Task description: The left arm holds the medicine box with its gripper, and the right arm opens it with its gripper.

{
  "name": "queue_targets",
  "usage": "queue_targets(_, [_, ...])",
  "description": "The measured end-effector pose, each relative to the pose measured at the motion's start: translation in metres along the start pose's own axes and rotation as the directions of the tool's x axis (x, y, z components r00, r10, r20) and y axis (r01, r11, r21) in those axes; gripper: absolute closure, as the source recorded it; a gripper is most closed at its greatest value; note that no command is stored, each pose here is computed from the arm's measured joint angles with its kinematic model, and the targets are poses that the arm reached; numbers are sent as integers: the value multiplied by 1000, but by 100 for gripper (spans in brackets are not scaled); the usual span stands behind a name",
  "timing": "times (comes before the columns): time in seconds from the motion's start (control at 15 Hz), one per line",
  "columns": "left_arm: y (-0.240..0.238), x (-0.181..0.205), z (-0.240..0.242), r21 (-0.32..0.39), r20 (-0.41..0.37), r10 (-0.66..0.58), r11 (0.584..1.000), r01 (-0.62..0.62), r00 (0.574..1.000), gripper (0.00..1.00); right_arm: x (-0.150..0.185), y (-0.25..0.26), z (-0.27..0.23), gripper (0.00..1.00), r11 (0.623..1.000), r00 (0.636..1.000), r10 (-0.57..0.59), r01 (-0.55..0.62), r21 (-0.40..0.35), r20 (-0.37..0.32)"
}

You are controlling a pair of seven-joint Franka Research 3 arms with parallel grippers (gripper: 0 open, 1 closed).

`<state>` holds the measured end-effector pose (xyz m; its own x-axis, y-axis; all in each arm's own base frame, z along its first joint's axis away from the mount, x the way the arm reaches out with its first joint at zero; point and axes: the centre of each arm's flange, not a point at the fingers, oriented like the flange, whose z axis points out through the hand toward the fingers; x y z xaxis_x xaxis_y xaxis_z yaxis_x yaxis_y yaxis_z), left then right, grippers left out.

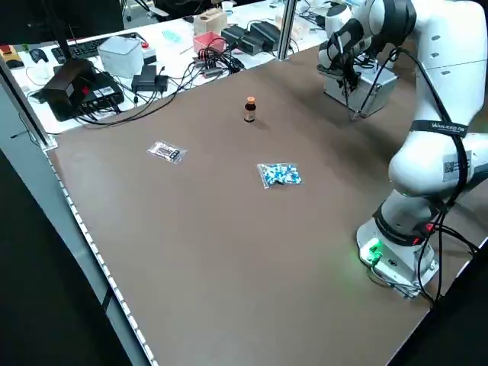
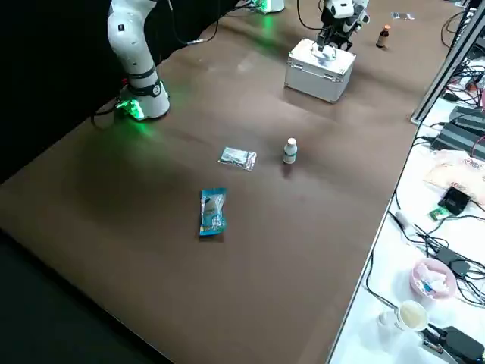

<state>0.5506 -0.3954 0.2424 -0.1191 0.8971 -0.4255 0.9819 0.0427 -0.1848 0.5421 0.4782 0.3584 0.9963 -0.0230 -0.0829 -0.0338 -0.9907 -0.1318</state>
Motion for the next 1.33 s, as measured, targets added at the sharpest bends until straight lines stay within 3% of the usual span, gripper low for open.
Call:
queue_targets(0.13, [-2,0,0,11,-7,-12,1000,12,1000,67,0,0,0,53,1000,1000,0,0,0,0])
queue_targets(0.2, [-2,1,0,10,-10,-10,1000,10,1000,69,0,0,0,53,1000,1000,0,0,0,0])
queue_targets(0.73, [-2,0,0,7,-15,-3,1000,4,1000,69,0,0,0,54,1000,1000,0,0,0,0])
queue_targets(0.8, [-2,0,0,7,-15,-3,1000,4,1000,69,0,0,0,62,1000,1000,0,0,0,0])
queue_targets(1.07, [-2,0,-1,6,-16,-3,1000,4,1000,69,-1,-1,0,75,1000,1000,-1,1,0,0])
queue_targets(1.13, [-2,0,-1,6,-16,-3,1000,4,1000,69,0,0,0,84,1000,1000,-1,1,0,0])
queue_targets(1.33, [-2,0,-1,6,-17,-3,1000,3,1000,69,0,1,0,87,1000,1000,0,0,-3,1])
